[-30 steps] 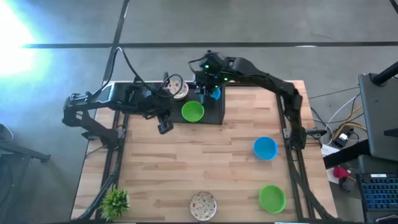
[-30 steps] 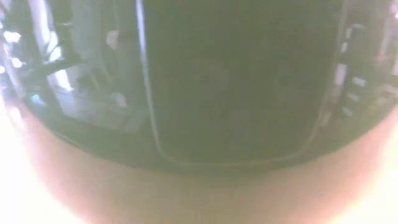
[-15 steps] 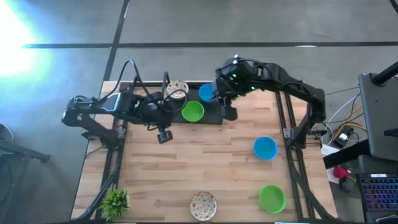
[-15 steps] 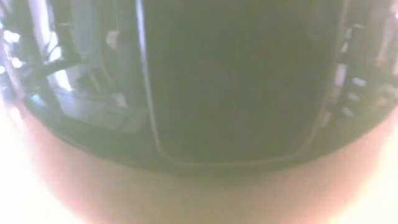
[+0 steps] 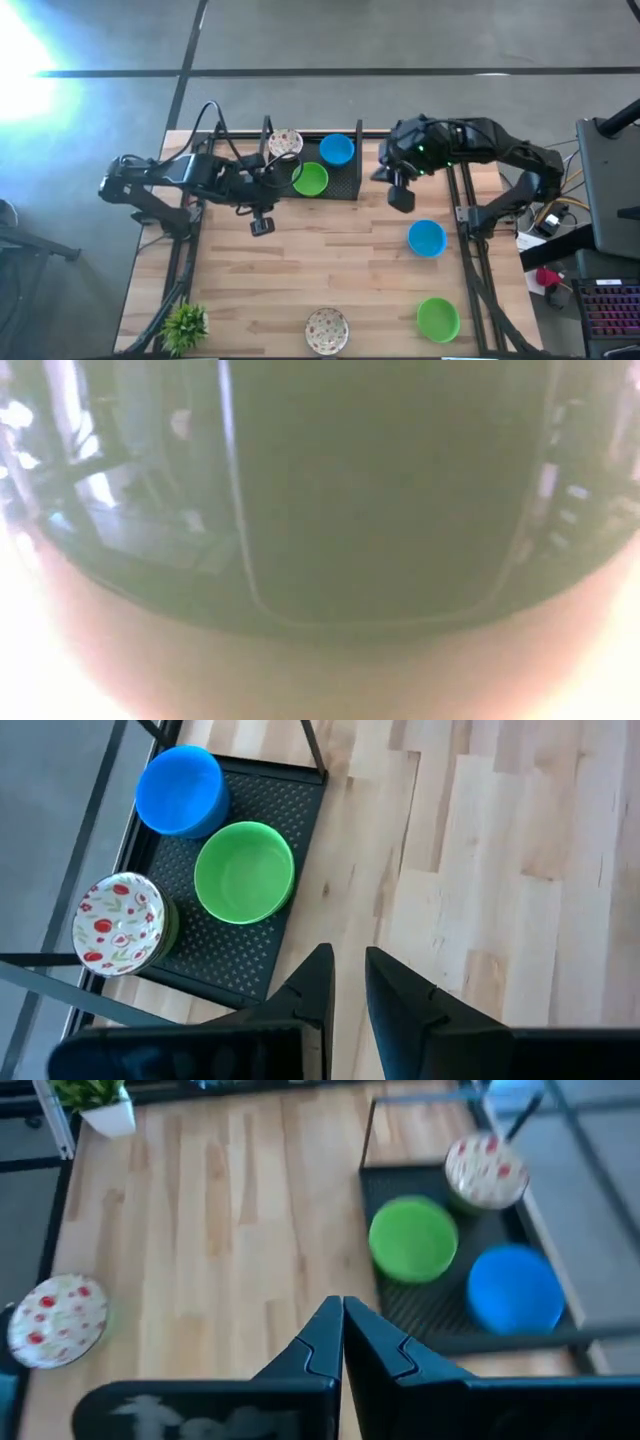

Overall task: Pick & Place Mini bowls
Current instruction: Stack the blue bowl on top of the blue bowls on the shelf

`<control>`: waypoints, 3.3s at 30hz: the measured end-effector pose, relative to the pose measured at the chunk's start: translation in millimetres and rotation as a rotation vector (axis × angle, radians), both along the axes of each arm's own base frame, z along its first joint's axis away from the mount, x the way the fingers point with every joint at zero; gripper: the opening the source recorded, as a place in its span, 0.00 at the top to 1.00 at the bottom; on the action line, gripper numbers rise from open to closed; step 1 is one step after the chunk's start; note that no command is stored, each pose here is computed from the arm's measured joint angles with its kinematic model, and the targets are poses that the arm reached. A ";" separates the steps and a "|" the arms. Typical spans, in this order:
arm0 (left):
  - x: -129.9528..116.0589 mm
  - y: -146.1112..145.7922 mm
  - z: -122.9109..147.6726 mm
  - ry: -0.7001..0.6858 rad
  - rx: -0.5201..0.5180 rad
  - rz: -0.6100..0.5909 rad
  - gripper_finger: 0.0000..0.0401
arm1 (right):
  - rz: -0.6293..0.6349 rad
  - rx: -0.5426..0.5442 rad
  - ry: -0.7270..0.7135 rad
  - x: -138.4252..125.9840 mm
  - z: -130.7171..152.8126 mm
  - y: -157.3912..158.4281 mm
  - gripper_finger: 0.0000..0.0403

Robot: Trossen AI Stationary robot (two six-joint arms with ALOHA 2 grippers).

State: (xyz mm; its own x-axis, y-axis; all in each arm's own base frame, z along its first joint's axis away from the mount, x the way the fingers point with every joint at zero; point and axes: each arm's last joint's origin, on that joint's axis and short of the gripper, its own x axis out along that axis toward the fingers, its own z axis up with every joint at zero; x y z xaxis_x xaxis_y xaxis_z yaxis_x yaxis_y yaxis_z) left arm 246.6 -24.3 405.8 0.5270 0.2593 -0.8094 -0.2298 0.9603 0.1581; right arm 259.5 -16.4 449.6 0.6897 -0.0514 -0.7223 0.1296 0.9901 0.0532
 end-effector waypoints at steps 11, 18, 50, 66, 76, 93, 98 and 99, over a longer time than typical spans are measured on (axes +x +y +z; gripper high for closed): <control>-1.5 -0.8 1.2 0.007 0.025 -0.046 0.87 | -0.142 0.203 0.353 -27.5 -55.3 42.9 0.98; -1.5 -0.8 1.2 0.007 0.025 -0.046 0.87 | -0.287 0.280 0.573 -40.5 -90.2 63.0 0.98; -11.6 0.0 8.3 -0.003 0.046 -0.121 0.87 | -0.735 0.364 0.635 -38.0 -184.8 65.7 0.67; -11.6 0.2 8.3 0.001 0.055 -0.134 0.87 | -0.887 0.415 0.661 -48.7 -243.8 61.4 0.69; -11.4 0.2 8.3 0.001 0.056 -0.134 0.87 | -0.932 0.423 0.631 -52.4 -261.5 60.0 0.73; -11.3 0.2 8.2 0.006 0.065 -0.147 0.87 | -0.974 0.469 0.580 -58.5 -289.6 57.5 0.81; -11.3 0.3 8.2 0.006 0.065 -0.147 0.87 | -0.955 0.457 0.586 -59.2 -290.6 57.3 0.92; -11.3 0.3 8.2 0.006 0.065 -0.147 0.87 | -0.946 0.449 0.589 -59.1 -289.9 57.3 0.95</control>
